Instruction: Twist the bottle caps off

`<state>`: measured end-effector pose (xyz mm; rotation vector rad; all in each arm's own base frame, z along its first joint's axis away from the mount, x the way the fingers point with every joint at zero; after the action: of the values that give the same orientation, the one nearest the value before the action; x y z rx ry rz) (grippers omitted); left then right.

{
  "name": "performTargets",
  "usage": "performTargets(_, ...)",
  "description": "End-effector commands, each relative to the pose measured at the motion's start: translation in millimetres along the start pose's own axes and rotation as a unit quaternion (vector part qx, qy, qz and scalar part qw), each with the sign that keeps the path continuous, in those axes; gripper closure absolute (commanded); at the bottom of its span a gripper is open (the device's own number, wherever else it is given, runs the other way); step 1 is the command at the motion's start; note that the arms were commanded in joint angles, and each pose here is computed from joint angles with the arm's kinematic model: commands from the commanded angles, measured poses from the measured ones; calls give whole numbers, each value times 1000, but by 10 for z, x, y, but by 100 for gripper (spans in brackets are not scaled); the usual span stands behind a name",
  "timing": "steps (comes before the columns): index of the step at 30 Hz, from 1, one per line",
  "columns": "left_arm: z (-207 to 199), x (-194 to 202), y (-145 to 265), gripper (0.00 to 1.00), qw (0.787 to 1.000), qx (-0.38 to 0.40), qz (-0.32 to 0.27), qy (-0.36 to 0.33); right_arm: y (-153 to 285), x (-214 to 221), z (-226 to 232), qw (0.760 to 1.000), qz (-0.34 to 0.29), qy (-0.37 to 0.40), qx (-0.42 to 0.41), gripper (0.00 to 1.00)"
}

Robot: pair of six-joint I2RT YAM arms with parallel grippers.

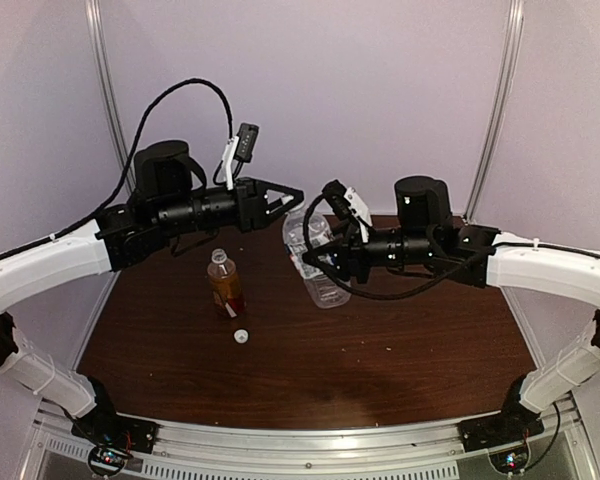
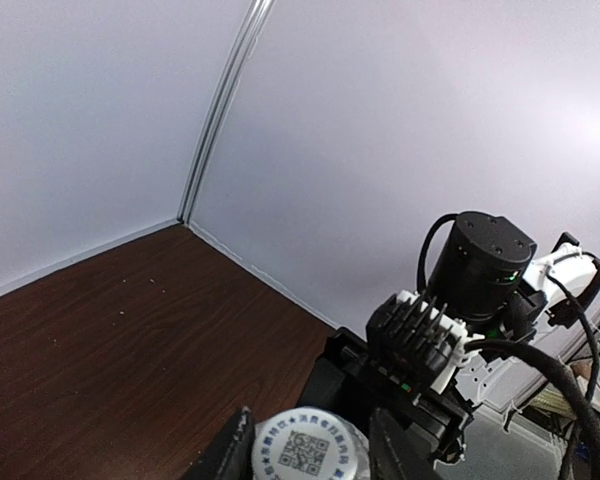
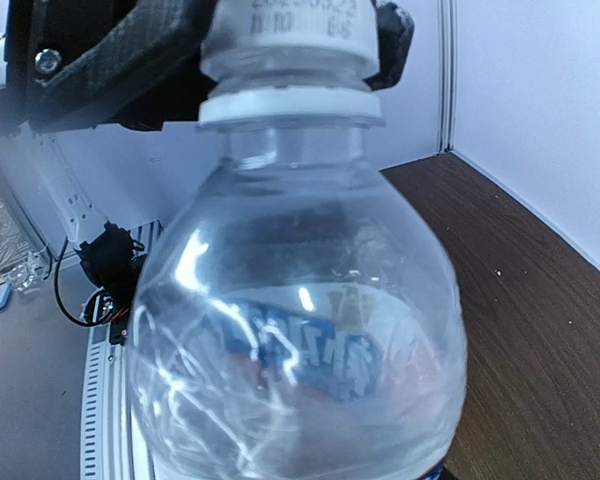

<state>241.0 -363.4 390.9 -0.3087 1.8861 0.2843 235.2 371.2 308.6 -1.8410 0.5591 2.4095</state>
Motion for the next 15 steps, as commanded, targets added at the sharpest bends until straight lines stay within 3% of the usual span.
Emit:
performTargets(1, -29, -53, -26, 56, 1000, -9, -5, 9, 100, -182, -10, 999, -40, 15, 23, 61)
performTargets(15, -126, -132, 271, 22, 997, 40, -19, -55, 162, -98, 258, 998, -24, 24, -59, 61)
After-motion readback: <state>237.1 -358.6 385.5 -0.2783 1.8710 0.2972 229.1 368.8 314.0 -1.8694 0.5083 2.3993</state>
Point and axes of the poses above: each gripper's point midway between its finger pads, its own y axis back along the fingers, its own z axis along the line the jaws close on, x = y × z, the point moved 2 cm from there along y, back along the fingers, and after that the axes turned 5 degrees about -y, right-handed, at the moved point
